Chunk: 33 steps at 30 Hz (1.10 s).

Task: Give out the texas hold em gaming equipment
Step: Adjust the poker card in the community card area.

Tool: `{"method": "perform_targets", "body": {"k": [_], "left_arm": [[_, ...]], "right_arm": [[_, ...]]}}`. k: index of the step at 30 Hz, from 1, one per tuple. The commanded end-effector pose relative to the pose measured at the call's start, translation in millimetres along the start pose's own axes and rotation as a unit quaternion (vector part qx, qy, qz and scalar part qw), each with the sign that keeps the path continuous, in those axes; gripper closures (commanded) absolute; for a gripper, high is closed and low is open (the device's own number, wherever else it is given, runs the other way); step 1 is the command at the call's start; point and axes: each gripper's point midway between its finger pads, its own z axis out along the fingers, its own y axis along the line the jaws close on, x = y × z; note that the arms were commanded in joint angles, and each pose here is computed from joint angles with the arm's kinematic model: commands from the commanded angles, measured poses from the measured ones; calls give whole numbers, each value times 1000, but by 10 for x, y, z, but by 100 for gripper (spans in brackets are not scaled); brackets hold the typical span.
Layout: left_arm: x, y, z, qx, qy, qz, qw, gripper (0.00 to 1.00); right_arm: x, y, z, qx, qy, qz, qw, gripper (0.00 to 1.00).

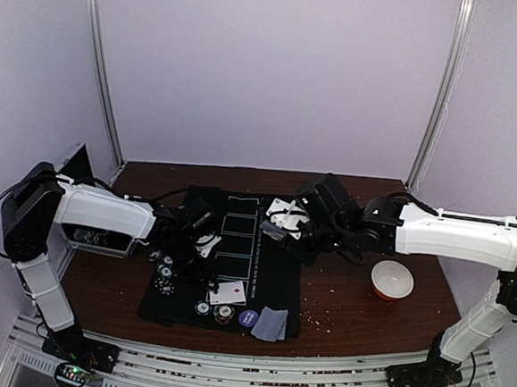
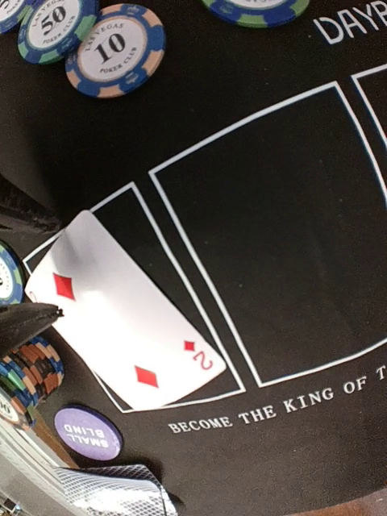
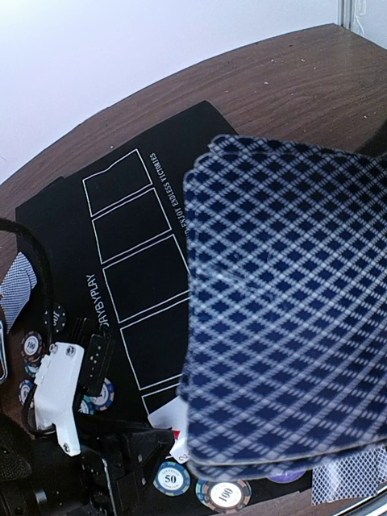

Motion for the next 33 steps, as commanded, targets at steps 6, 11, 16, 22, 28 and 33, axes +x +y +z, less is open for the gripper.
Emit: {"method": "perform_targets", "body": {"k": [6,11,16,22,28,33], "left_arm": [[-138,-18,123,-1,2,17,1000,69],[-241,-5,131,-14,-8,26,1000,69],[-285,-23,154,-12,-7,26,1000,68],[-313,-32,55,-18,-14,31,999,68],[-560,-185,-394,-12,-70,45,996,68],[-952,-517,-1185,96,-182,68,976,40]], "right_arm": [[-52,-71,-131,7,-12,11,1000,55],[-48,-73,-136,7,-11,10,1000,55],[-51,-74,-144,7,-11,10,1000,55],[-36,-74,-144,7,-9,9,1000,55],[-70,-52,-136,10,-5,-4,1000,55],[-188,113,-133,4,-13,-35,999,55]]}}
